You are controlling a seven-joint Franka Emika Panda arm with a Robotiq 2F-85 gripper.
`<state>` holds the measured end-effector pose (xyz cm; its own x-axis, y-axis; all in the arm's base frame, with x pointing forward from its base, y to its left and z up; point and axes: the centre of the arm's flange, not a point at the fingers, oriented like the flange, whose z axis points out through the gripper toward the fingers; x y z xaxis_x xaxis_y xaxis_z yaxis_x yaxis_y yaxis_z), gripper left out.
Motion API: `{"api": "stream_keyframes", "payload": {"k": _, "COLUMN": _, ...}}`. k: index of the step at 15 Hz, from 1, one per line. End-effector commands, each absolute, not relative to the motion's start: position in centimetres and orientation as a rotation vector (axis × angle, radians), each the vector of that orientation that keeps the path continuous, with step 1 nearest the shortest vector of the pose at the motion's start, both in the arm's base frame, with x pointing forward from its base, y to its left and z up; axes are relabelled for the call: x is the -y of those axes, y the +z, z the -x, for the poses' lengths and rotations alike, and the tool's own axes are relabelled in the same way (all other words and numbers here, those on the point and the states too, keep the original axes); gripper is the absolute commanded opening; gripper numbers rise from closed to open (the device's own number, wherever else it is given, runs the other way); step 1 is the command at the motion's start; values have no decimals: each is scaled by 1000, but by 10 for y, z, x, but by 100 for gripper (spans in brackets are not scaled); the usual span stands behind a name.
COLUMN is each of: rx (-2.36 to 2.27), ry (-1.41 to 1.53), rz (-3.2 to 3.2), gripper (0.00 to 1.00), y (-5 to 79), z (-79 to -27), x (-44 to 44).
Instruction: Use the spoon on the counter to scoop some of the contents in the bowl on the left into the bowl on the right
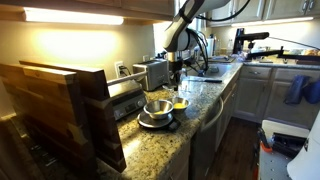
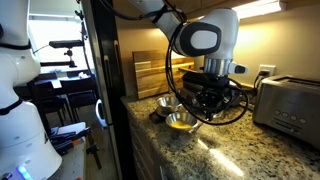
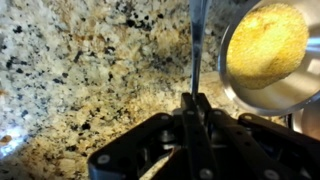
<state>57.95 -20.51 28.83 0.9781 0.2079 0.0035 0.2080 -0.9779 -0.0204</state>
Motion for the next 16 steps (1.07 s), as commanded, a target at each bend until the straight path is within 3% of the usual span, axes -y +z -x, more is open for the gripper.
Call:
{"api": "stream_keyframes", "payload": {"k": 1, "rx": 489, "ry": 102, "rz": 3115, "gripper": 4, "y": 315, "z": -544, "x": 180}}
{"api": "stream_keyframes", "payload": {"k": 11, "rx": 886, "ry": 496, "rz": 3112, "gripper": 4, "y": 303, "z": -514, "x": 136}}
{"api": "stream_keyframes", "payload": {"k": 16, "rx": 892, "ry": 492, "rz": 3103, "gripper": 7, "y": 286, "z": -532, "x": 135}}
